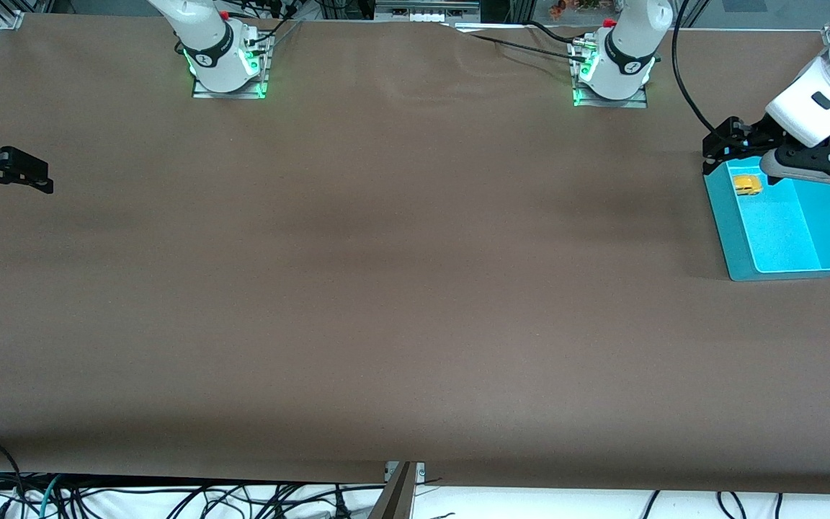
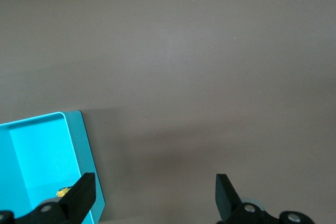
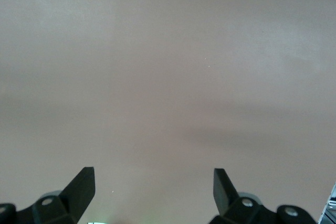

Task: Wind and store yellow beetle car

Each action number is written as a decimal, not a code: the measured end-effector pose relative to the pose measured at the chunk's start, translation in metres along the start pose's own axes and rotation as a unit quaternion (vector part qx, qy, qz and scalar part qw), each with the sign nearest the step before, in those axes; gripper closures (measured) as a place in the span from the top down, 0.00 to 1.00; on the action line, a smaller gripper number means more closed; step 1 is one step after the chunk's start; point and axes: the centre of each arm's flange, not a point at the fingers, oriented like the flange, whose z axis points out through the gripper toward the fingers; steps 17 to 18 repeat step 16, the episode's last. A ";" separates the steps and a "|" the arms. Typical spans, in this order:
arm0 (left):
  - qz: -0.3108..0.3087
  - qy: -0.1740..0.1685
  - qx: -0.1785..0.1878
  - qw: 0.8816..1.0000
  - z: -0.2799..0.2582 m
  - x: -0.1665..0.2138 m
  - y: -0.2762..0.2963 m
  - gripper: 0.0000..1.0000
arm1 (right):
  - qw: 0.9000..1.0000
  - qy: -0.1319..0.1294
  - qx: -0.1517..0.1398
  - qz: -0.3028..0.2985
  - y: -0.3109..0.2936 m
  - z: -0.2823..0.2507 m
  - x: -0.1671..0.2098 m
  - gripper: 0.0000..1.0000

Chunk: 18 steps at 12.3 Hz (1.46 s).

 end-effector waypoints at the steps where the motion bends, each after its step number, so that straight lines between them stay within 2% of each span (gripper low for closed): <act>1: -0.004 0.002 0.000 1.000 -0.002 0.000 -0.001 1.00 | 1.000 0.000 0.000 0.000 0.000 0.000 0.000 1.00; 7: -0.020 -0.005 -0.001 1.000 -0.007 -0.002 -0.004 1.00 | 1.000 0.000 0.000 0.000 0.000 0.000 0.000 1.00; 10: -0.027 -0.028 -0.002 0.999 -0.004 -0.008 -0.010 1.00 | 1.000 0.000 0.000 0.000 0.000 0.000 0.000 1.00; 18: -0.043 -0.031 0.007 0.999 -0.003 -0.010 -0.029 1.00 | 1.000 -0.003 0.001 0.000 0.001 0.004 0.002 1.00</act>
